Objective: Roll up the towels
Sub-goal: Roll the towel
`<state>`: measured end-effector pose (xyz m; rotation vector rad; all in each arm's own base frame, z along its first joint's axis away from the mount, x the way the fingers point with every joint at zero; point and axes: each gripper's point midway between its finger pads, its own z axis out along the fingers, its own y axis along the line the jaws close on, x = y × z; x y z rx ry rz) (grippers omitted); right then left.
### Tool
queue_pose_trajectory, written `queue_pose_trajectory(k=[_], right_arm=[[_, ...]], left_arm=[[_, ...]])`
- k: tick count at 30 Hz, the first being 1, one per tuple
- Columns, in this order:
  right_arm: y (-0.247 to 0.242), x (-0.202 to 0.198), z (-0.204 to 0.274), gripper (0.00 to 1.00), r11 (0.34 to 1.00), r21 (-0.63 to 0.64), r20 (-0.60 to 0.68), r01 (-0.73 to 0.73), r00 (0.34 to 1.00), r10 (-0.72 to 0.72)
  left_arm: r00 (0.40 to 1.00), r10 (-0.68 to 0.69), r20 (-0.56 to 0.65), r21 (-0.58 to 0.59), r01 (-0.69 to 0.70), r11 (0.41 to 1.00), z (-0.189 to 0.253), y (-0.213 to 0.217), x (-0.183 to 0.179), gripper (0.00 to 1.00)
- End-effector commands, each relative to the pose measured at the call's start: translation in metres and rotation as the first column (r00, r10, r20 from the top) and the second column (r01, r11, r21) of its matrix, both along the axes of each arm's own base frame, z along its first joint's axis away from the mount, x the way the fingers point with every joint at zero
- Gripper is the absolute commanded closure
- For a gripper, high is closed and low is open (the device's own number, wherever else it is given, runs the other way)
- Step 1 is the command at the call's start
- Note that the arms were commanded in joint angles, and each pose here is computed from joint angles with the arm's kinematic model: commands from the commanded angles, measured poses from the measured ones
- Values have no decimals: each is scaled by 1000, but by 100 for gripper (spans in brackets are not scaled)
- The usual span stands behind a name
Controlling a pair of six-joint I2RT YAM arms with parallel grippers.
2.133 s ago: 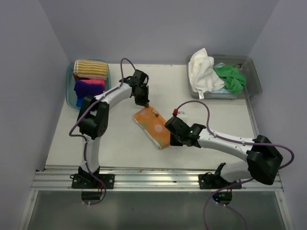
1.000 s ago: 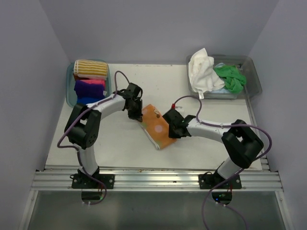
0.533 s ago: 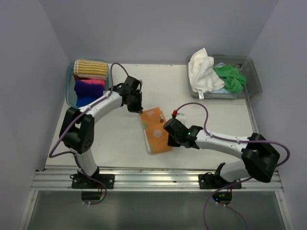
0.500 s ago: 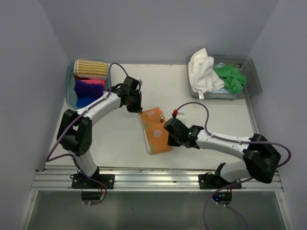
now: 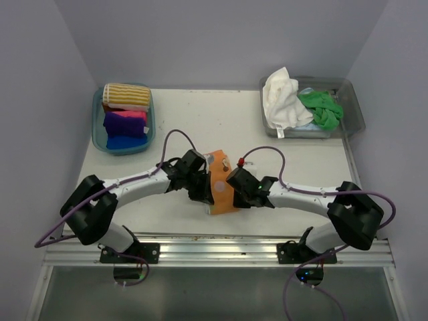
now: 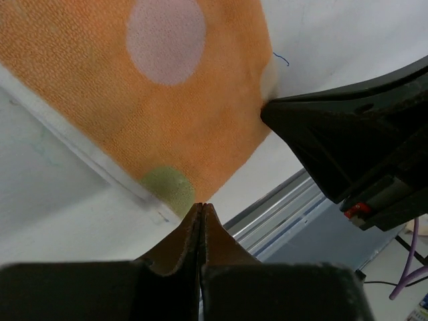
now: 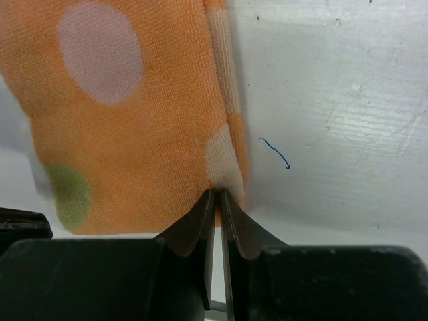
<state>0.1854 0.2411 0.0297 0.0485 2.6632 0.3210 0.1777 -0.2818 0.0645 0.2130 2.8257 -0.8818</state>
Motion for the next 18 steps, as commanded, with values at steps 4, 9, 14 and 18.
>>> queue_pose_trajectory(k=[4, 9, 14, 18], right_arm=[[2, -3, -15, 89, 1000, 7, -20, 6, 1000, -6], [5, -10, -16, 90, 999, 47, -40, 9, 999, -7], [14, -13, -1, 88, 995, 101, -38, 9, 999, -5], [14, -13, 16, 83, 994, 111, -17, 10, 1000, -9]], left_arm=[[999, 37, -27, 1, -37, 999, -39, -6, 1, 100], [999, 50, -5, 75, -49, 996, -51, 9, 1, 100], [994, 24, 109, 101, -35, 994, -30, 17, 13, 100], [989, 3, 150, 85, -16, 996, -11, 17, 13, 99]])
